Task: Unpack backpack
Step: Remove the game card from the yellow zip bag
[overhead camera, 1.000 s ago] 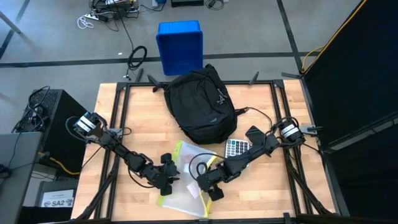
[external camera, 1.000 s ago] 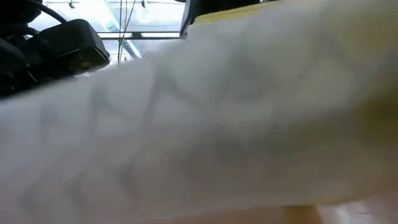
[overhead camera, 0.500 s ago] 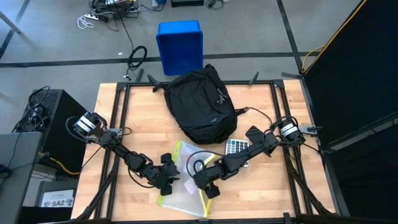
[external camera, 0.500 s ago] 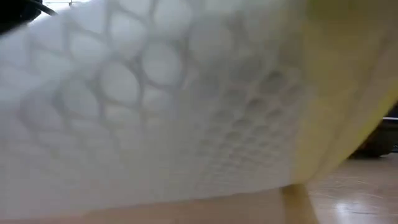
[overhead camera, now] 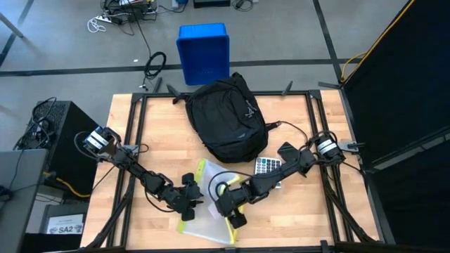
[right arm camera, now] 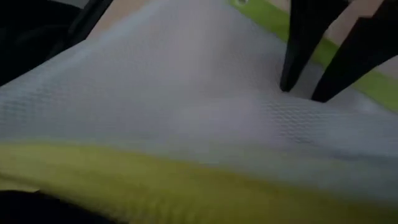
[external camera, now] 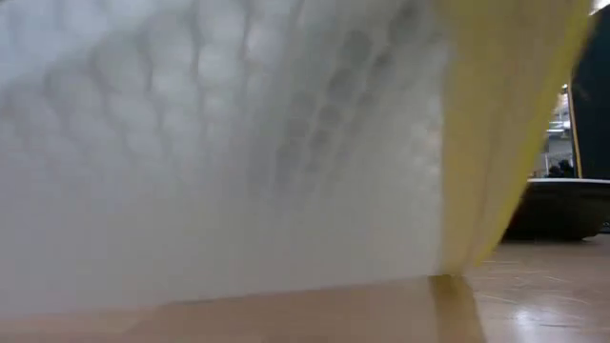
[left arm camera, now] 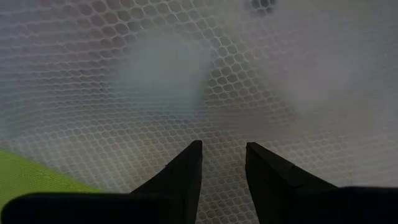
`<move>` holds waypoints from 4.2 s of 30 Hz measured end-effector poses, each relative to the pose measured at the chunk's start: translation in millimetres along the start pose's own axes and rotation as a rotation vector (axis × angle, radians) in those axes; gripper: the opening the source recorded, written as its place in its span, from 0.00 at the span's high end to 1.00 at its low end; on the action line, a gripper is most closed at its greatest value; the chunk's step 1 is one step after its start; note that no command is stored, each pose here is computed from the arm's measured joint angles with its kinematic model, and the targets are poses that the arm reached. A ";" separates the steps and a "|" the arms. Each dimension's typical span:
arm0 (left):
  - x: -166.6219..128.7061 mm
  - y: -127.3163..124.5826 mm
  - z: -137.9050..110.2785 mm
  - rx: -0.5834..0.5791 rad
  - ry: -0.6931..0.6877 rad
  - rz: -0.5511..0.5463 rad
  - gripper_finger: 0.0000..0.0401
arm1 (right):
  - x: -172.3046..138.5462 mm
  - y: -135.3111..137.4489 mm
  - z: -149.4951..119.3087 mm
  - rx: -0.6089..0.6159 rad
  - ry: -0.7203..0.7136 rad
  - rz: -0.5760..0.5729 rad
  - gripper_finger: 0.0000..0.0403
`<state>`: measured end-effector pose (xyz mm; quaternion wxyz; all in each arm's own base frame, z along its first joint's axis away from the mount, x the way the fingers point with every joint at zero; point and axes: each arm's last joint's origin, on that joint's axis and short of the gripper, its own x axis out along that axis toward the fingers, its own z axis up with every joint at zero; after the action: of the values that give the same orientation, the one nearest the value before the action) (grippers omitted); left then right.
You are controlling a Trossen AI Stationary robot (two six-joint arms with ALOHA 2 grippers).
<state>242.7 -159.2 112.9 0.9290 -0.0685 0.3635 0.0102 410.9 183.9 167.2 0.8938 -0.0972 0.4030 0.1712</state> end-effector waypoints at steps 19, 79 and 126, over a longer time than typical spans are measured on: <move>2.7 -0.3 -1.3 0.000 -0.006 0.006 0.76 | 37.7 -11.5 -30.1 0.037 0.147 0.029 0.11; 5.3 1.1 -1.9 -0.006 -0.019 0.029 0.76 | -128.0 54.3 -149.3 0.591 0.151 -0.205 0.29; 5.3 1.3 -1.6 -0.002 -0.024 0.033 0.76 | -130.0 94.0 -113.1 0.584 0.072 0.058 0.30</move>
<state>245.4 -158.3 107.9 0.9329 -0.0635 0.3535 0.0266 216.9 205.7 187.6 0.8638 0.1695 0.4692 0.0701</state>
